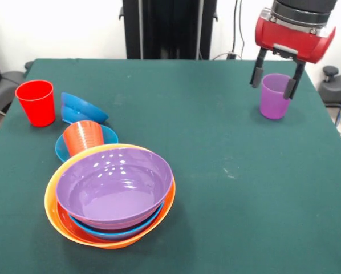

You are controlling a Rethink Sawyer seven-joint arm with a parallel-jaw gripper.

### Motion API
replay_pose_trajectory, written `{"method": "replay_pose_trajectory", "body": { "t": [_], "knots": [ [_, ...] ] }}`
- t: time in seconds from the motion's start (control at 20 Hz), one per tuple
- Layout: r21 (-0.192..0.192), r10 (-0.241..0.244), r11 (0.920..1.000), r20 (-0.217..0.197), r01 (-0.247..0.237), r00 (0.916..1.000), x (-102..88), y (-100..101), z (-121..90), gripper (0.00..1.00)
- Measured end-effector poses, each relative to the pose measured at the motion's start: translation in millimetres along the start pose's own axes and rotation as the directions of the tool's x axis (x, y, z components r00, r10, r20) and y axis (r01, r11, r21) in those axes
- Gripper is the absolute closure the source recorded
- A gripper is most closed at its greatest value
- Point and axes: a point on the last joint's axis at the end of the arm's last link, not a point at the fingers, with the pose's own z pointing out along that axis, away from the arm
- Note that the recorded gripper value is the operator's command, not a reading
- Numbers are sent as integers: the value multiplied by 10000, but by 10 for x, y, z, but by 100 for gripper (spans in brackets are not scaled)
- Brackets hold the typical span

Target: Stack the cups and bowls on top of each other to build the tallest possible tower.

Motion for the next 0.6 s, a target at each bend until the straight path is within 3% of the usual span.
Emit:
{"method": "replay_pose_trajectory", "body": {
  "t": [0.3,0.6],
  "knots": [
    [475,370,9982,110,-374,9993,241,50,95,0],
    [713,631,9954,83,-636,9980,468,49,90,0]
  ]
}}
